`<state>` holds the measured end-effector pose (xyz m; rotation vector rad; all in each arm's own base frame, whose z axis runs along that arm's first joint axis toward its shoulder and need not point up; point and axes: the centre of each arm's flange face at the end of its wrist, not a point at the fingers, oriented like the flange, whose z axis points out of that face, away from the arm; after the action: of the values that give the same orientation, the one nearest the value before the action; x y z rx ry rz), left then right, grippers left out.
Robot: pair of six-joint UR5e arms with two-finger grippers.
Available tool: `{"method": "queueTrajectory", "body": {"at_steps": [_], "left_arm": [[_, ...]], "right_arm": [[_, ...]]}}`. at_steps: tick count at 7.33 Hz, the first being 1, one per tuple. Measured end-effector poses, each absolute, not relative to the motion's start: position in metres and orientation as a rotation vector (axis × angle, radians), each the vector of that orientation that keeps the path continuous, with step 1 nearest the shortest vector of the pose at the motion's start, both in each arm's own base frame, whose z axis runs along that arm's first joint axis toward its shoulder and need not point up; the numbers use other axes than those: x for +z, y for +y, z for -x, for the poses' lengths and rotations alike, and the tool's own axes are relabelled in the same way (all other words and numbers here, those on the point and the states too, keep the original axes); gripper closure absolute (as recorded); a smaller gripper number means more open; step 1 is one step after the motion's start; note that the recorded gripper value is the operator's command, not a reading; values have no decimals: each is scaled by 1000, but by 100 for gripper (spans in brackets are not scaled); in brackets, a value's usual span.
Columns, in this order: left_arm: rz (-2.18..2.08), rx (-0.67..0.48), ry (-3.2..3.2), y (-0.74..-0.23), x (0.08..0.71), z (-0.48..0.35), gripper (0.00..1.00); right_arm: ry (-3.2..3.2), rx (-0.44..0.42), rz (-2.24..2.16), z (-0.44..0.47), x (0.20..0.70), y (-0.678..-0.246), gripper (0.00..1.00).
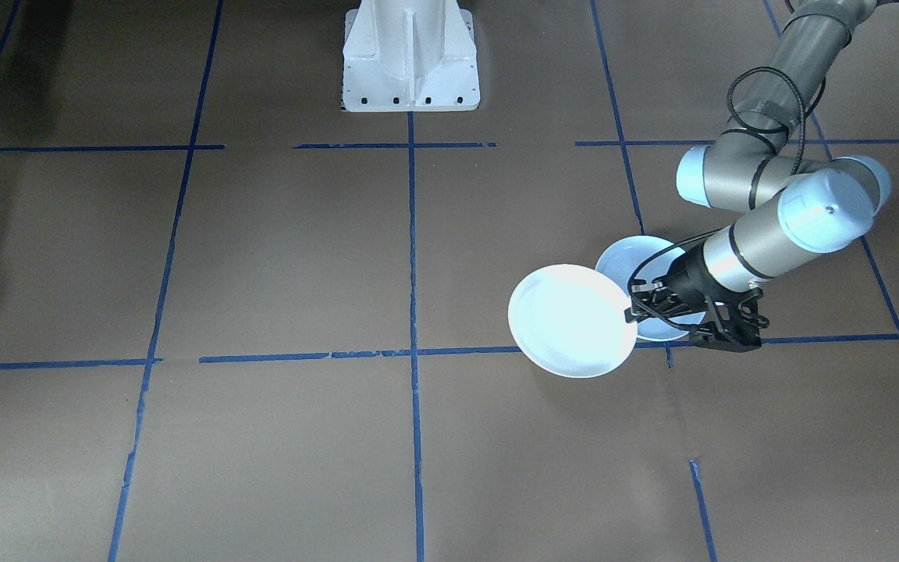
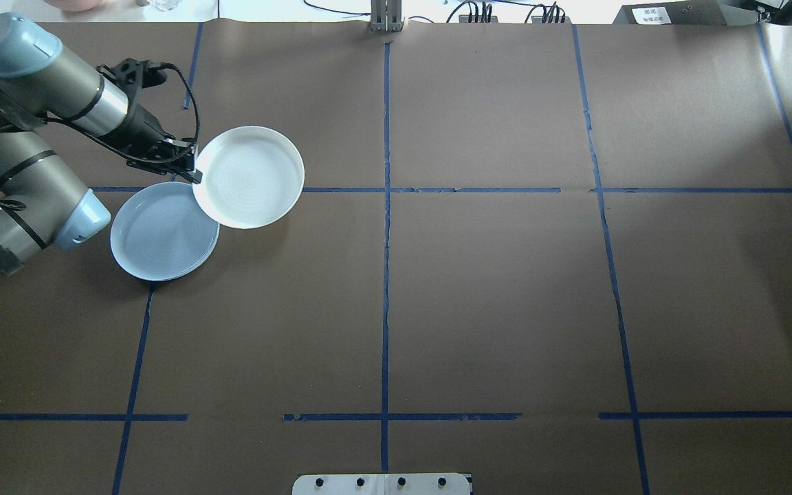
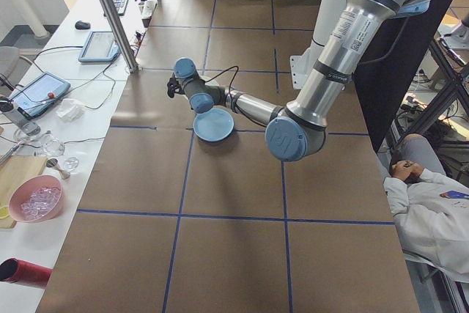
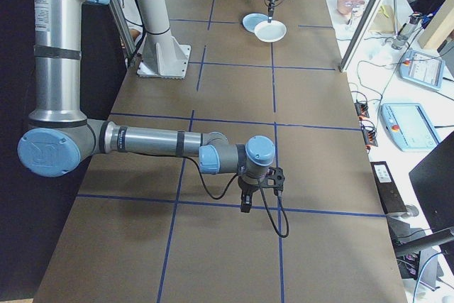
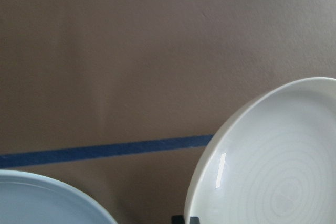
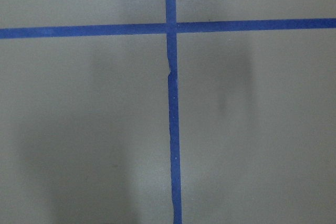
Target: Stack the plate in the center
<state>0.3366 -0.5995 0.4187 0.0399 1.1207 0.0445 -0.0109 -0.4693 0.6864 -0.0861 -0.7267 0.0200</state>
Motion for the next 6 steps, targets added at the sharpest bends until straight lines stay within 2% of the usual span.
{"method": "queueTrajectory", "body": {"at_steps": [3,6], "left_arm": [[-21,62,1097,-595,474,-291,100],[-3,87,1063,-596,491,-282,100]], "right_arm": [[-727,20,86,11,687,-469,0],[-727,20,86,11,686,-469,0]]}}
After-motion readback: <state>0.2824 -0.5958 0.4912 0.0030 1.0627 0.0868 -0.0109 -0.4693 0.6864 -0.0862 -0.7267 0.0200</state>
